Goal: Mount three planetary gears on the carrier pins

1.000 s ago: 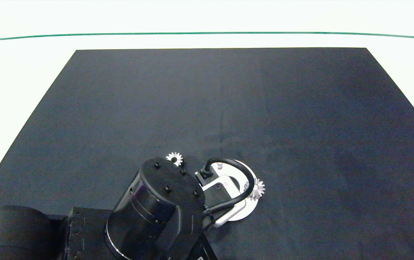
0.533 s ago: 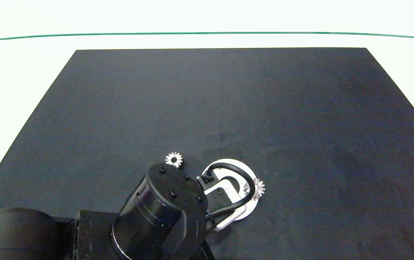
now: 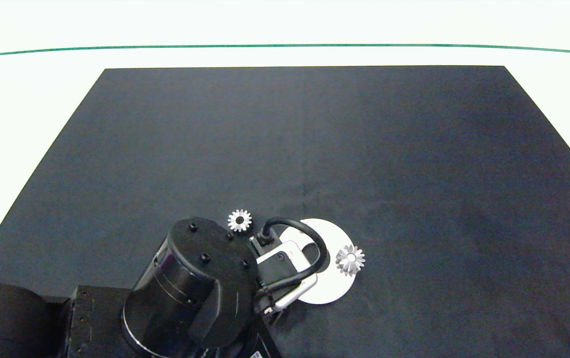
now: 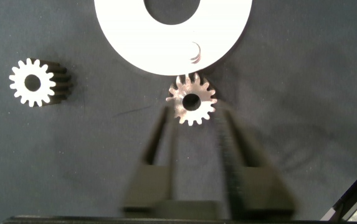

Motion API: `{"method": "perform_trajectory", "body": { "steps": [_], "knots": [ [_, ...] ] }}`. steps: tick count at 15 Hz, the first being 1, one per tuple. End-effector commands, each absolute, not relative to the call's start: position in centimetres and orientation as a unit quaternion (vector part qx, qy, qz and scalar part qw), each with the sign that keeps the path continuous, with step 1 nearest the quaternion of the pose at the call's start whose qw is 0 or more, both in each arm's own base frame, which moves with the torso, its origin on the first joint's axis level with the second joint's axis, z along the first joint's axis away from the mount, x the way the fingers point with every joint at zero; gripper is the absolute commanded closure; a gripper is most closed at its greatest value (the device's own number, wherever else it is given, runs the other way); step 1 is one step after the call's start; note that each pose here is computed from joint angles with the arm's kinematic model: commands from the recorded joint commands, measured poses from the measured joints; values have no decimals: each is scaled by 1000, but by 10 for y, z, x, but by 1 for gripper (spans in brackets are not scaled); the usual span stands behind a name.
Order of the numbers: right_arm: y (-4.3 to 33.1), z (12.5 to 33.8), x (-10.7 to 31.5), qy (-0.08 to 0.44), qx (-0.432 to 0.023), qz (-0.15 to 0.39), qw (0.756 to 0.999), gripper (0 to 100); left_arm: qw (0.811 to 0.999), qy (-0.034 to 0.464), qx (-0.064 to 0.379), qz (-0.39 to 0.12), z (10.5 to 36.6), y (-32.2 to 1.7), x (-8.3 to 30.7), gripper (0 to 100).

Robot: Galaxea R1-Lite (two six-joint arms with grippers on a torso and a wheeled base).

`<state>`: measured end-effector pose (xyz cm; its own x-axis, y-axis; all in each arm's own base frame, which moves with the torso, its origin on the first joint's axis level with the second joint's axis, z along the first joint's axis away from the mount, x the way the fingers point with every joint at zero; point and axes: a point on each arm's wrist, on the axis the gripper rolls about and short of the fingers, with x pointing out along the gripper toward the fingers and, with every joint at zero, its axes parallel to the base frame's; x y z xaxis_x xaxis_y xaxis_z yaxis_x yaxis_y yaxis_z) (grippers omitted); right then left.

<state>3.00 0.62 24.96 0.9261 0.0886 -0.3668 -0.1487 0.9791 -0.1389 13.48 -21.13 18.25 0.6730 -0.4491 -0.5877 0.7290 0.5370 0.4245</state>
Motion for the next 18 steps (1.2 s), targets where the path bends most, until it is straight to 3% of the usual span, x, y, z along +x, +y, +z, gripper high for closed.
{"method": "perform_trajectory", "body": {
  "steps": [1, 10, 15, 18],
  "knots": [
    [6, 249, 30, 184, -83, 60, 978, 0, 849, 212, 339, -346, 180, -210, 133, 0],
    [6, 249, 30, 184, -83, 60, 978, 0, 841, 255, 349, -325, 154, -216, 143, 0],
    [6, 249, 30, 184, -83, 60, 978, 0, 862, 225, 318, -324, 150, -221, 146, 0],
    [6, 249, 30, 184, -83, 60, 978, 0, 856, 237, 326, -323, 138, -212, 141, 0]
  ]
}}
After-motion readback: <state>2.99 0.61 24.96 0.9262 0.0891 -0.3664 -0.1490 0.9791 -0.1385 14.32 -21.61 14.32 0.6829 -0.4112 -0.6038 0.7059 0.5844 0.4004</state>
